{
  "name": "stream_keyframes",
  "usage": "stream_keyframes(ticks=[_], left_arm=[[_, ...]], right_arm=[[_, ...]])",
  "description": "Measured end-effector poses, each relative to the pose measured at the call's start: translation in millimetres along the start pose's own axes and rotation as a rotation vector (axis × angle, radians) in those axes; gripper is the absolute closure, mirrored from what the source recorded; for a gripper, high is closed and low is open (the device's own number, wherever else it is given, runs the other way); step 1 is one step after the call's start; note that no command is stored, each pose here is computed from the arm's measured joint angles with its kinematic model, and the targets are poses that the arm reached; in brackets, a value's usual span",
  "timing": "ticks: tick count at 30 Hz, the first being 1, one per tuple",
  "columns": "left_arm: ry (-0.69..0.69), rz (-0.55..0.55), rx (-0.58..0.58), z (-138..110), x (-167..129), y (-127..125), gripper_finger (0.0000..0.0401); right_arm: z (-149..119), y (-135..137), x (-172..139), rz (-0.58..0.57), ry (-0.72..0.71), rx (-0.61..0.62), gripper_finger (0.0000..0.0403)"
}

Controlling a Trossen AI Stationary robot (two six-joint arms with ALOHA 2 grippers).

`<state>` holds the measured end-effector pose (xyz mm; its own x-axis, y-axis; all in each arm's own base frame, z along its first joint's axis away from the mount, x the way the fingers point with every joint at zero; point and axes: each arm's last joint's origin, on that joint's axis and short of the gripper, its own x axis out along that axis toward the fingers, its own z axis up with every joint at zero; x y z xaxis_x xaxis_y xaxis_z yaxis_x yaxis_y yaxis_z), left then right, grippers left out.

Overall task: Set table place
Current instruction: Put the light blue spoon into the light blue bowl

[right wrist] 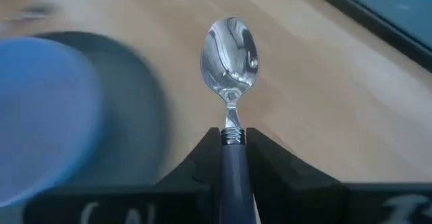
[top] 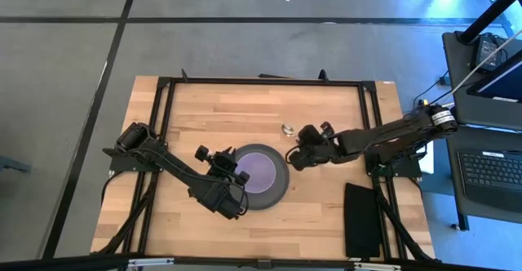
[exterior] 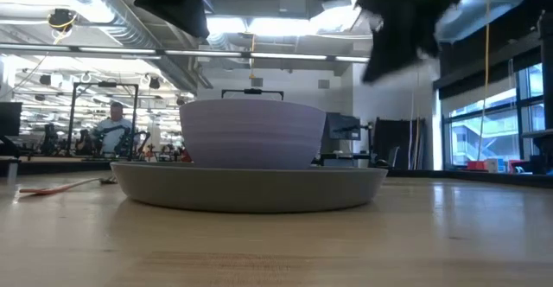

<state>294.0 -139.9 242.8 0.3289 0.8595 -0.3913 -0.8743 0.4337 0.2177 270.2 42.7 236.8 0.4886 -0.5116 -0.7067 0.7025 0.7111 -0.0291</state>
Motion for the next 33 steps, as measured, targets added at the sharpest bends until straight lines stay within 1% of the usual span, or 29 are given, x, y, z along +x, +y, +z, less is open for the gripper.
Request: stream_keyframes(ticks=[4, 6, 8, 10, 13, 15, 17, 21, 24, 26, 28, 30, 33], left_arm=[[0.002, -0.001, 0.044, -0.3, -0.5, 0.1, 0.0354], [-0.014, 0.005, 0.067, 0.4, -0.6, 1.5, 0.0354], [-0.080, -0.003, 0.029, 2.4, -0.6, 1.8, 0.0354], [-0.148, -0.016, 0.018, 5.2, -1.2, 2.1, 0.0354], [-0.159, -0.026, 0.028, 13.7, -4.4, 9.1, 0.0354], [-0.154, -0.037, 0.008, 22.7, -7.9, 17.7, 0.0354], [-0.188, -0.049, -0.022, 32.9, -10.4, 26.4, 0.0354], [-0.220, -0.046, -0.001, 57.7, -12.0, 51.1, 0.0354], [-0.185, -0.023, 0.035, 77.4, -7.6, 76.6, 0.0354], [-0.146, -0.013, 0.030, 87.9, -4.2, 96.8, 0.0354], [-0.113, -0.016, -0.005, 95.3, -2.7, 118.3, 0.0354], [-0.109, -0.024, -0.051, 99.3, -3.4, 139.1, 0.0354], [-0.114, -0.053, -0.114, 98.6, -6.7, 167.2, 0.0354]], right_arm=[[33.0, 12.2, -33.2, 0.111, 0.003, -0.028, 0.0347], [45.0, 20.9, -43.8, 0.184, 0.024, -0.085, 0.0347], [49.7, 32.4, -47.2, 0.241, 0.086, -0.129, 0.0347], [49.8, 43.6, -45.9, 0.248, 0.163, -0.174, 0.0347], [49.7, 57.4, -42.4, 0.200, 0.226, -0.235, 0.0347], [48.6, 67.4, -35.8, 0.182, 0.246, -0.257, 0.0347], [47.5, 77.1, -28.9, 0.182, 0.251, -0.284, 0.0347], [44.2, 93.1, -16.5, 0.214, 0.296, -0.328, 0.0347], [39.5, 103.8, -7.2, 0.248, 0.315, -0.353, 0.0347], [37.8, 109.4, -3.4, 0.270, 0.314, -0.365, 0.0347], [37.1, 114.3, -0.7, 0.295, 0.314, -0.362, 0.0347], [36.5, 116.5, -0.4, 0.315, 0.316, -0.361, 0.0347], [37.9, 118.2, -0.9, 0.332, 0.302, -0.357, 0.0347]])
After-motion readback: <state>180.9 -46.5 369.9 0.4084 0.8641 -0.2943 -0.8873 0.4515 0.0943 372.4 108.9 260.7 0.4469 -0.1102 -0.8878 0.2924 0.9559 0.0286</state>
